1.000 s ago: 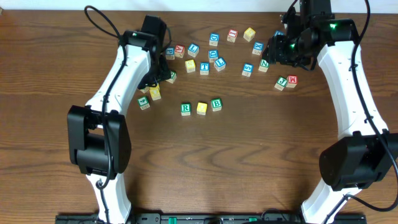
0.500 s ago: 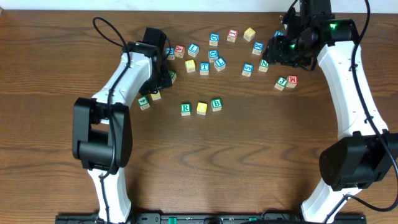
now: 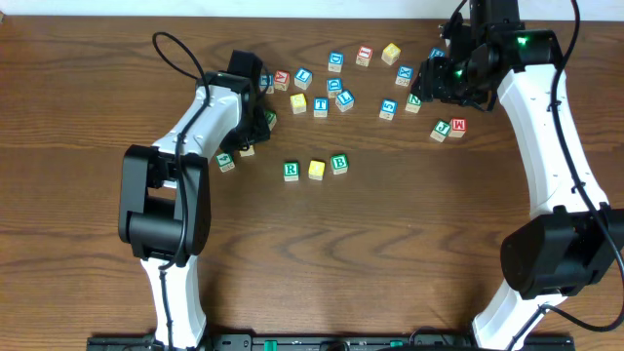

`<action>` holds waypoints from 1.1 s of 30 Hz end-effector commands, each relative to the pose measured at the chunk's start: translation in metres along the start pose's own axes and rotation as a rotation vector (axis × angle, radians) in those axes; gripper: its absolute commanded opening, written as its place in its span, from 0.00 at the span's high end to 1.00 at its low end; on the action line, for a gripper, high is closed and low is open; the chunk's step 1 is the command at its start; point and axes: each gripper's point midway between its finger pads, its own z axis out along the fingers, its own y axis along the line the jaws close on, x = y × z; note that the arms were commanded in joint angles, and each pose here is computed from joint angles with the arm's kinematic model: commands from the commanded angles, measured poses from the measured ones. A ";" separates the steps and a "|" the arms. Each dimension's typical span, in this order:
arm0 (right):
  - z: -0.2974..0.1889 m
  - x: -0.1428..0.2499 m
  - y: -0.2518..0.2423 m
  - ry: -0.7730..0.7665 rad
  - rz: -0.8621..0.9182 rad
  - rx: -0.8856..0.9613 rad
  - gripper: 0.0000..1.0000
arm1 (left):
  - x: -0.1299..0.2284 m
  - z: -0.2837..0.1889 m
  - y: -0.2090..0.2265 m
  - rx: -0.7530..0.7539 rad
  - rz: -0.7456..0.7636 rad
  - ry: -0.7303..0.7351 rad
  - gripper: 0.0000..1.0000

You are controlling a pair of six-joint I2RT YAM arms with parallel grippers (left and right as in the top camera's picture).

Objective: Spell out ROBOT
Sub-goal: 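Move the left gripper to the pile and grasp a yellow O block, then carry the O block with the left gripper to the right of B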

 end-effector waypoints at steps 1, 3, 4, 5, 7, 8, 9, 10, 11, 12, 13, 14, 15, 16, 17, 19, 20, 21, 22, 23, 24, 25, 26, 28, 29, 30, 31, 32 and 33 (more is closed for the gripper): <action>0.000 0.000 0.003 0.000 -0.020 0.000 0.37 | 0.002 0.007 0.007 -0.028 0.004 0.001 0.47; 0.000 0.000 0.003 0.000 -0.020 0.000 0.37 | 0.002 0.007 0.007 -0.028 0.004 0.000 0.47; 0.000 0.000 0.003 0.000 -0.020 0.000 0.37 | 0.001 0.007 0.007 -0.027 0.004 -0.001 0.48; 0.000 0.000 0.003 0.000 -0.020 0.000 0.36 | 0.001 0.007 0.006 -0.026 0.004 -0.002 0.48; 0.000 0.000 0.003 0.000 -0.020 0.001 0.36 | 0.000 0.007 0.006 -0.025 0.003 -0.004 0.52; 0.000 0.000 0.003 -0.001 -0.020 0.001 0.35 | 0.001 0.007 0.006 -0.025 0.005 -0.005 0.54; 0.000 -0.001 0.003 -0.002 -0.021 0.001 0.34 | 0.001 0.007 0.005 -0.025 0.005 -0.005 0.54; 0.000 -0.001 0.002 -0.003 -0.021 0.003 0.33 | 0.001 0.007 0.005 -0.025 0.007 -0.004 0.55; 0.000 -0.001 0.001 -0.005 -0.021 0.012 0.32 | 0.002 0.007 0.005 -0.026 0.009 -0.002 0.57; 0.000 -0.001 -0.001 -0.006 -0.021 0.021 0.32 | 0.003 0.007 0.004 -0.027 0.011 0.000 0.60; 0.000 -0.001 -0.002 -0.007 -0.021 0.026 0.30 | 0.005 0.006 0.003 -0.028 0.015 0.003 0.62; 0.000 -0.001 -0.002 -0.007 -0.021 0.026 0.30 | 0.006 0.006 0.002 -0.029 0.020 0.005 0.63; 0.000 -0.001 -0.002 -0.007 -0.020 0.026 0.30 | 0.007 0.006 0.002 -0.030 0.022 0.007 0.63; 0.000 -0.001 -0.001 -0.006 -0.021 0.026 0.30 | 0.008 0.006 0.001 -0.030 0.025 0.008 0.65; 0.000 -0.001 -0.001 -0.006 -0.021 0.026 0.30 | 0.008 0.006 0.000 -0.031 0.027 0.009 0.67; 0.000 -0.001 -0.002 -0.006 -0.020 0.026 0.30 | 0.009 0.006 0.000 -0.031 0.029 0.010 0.69; -0.001 -0.001 -0.002 -0.006 -0.020 0.026 0.30 | 0.010 0.005 0.000 -0.032 0.029 0.012 0.70; -0.001 -0.001 -0.002 -0.006 -0.020 0.027 0.30 | 0.010 0.005 0.000 -0.034 0.029 0.015 0.70; -0.001 -0.001 -0.002 -0.006 -0.020 0.026 0.29 | 0.010 0.003 0.000 -0.033 0.029 0.013 0.71; -0.001 -0.001 -0.002 -0.006 -0.020 0.027 0.29 | 0.010 0.002 0.001 -0.033 0.029 0.013 0.72; -0.001 -0.001 -0.002 -0.006 -0.020 0.027 0.29 | 0.009 -0.001 0.000 -0.030 0.029 0.008 0.73; -0.001 -0.001 -0.002 -0.006 -0.020 0.026 0.29 | 0.008 -0.003 0.000 -0.026 0.028 0.003 0.73; -0.001 -0.001 -0.002 -0.007 -0.020 0.026 0.29 | 0.007 -0.007 -0.001 -0.023 0.028 -0.003 0.74; -0.001 -0.001 -0.002 -0.007 -0.020 0.027 0.28 | 0.005 -0.015 -0.001 -0.014 0.027 -0.017 0.74; -0.001 -0.001 -0.002 -0.007 -0.020 0.027 0.28 | 0.004 -0.019 -0.002 -0.009 0.026 -0.024 0.74; -0.001 -0.001 -0.002 -0.006 -0.020 0.027 0.28 | 0.003 -0.025 -0.002 -0.004 0.026 -0.033 0.74; -0.001 -0.001 -0.002 -0.006 -0.020 0.027 0.28 | 0.003 -0.030 -0.003 0.002 0.027 -0.041 0.74; -0.001 -0.001 -0.002 -0.006 -0.020 0.027 0.28 | 0.002 -0.035 -0.004 0.009 0.028 -0.051 0.75; -0.001 -0.001 -0.002 -0.006 -0.020 0.027 0.28 | 0.002 -0.041 -0.006 0.015 0.031 -0.060 0.74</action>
